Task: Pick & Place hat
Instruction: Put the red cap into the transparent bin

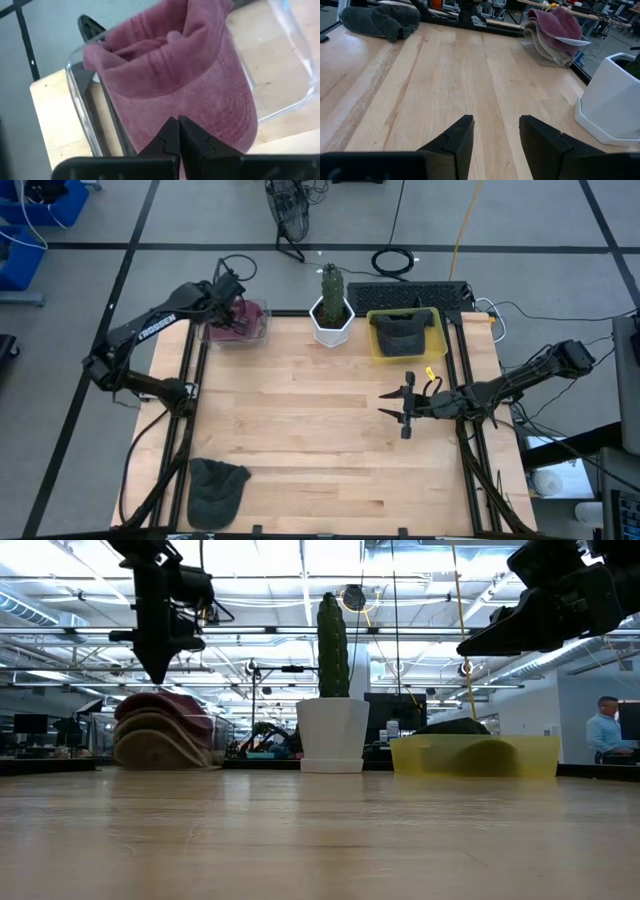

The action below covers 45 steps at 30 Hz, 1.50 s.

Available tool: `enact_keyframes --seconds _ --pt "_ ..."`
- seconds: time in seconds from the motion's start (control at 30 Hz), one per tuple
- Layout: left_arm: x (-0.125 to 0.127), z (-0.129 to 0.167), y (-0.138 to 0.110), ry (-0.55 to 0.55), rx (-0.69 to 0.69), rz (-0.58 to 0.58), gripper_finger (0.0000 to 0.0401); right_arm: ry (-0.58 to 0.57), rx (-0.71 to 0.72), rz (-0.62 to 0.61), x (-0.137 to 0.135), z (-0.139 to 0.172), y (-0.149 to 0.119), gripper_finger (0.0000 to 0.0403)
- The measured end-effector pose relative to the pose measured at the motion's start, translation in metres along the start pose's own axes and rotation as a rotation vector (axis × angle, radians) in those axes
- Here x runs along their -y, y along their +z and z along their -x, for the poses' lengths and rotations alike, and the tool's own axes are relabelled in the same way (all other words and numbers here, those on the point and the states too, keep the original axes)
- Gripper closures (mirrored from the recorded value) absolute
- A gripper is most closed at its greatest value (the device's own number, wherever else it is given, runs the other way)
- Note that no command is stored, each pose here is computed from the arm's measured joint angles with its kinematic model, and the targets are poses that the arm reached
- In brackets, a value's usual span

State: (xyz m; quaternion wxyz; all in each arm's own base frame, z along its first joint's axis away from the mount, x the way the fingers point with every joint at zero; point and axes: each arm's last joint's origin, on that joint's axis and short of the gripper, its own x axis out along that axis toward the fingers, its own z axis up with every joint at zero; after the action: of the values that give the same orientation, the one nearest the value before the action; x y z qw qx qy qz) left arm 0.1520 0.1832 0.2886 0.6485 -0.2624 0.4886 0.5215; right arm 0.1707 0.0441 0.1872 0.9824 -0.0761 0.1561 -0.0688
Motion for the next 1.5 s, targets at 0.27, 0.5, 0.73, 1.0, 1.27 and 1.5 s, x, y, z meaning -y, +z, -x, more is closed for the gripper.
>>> enact_keyframes --seconds 0.27,0.5,0.73,1.0,1.27,1.5 --pt "0.012 -0.035 0.006 0.060 -0.120 -0.043 0.0397 0.000 -0.018 -0.001 -0.001 -0.002 -0.002 0.0259" --pt "0.012 -0.069 0.000 0.089 -0.113 -0.060 0.0389 0.000 -0.032 -0.002 -0.003 -0.005 -0.005 0.0259" --pt "0.012 -0.088 -0.010 0.063 -0.095 -0.067 0.0390 -0.001 -0.013 -0.007 -0.005 -0.009 -0.004 0.0259" --pt "0.013 -0.097 -0.017 0.061 -0.086 -0.066 0.0391 -0.001 -0.024 0.001 -0.008 -0.015 -0.007 0.0259" --pt "0.016 -0.096 -0.018 0.062 -0.087 -0.080 0.0393 -0.001 -0.040 0.010 -0.009 -0.018 -0.010 0.0259" --pt "0.021 -0.102 -0.030 0.077 -0.105 -0.113 0.0392 -0.001 -0.040 0.009 -0.009 -0.018 -0.010 0.0259"
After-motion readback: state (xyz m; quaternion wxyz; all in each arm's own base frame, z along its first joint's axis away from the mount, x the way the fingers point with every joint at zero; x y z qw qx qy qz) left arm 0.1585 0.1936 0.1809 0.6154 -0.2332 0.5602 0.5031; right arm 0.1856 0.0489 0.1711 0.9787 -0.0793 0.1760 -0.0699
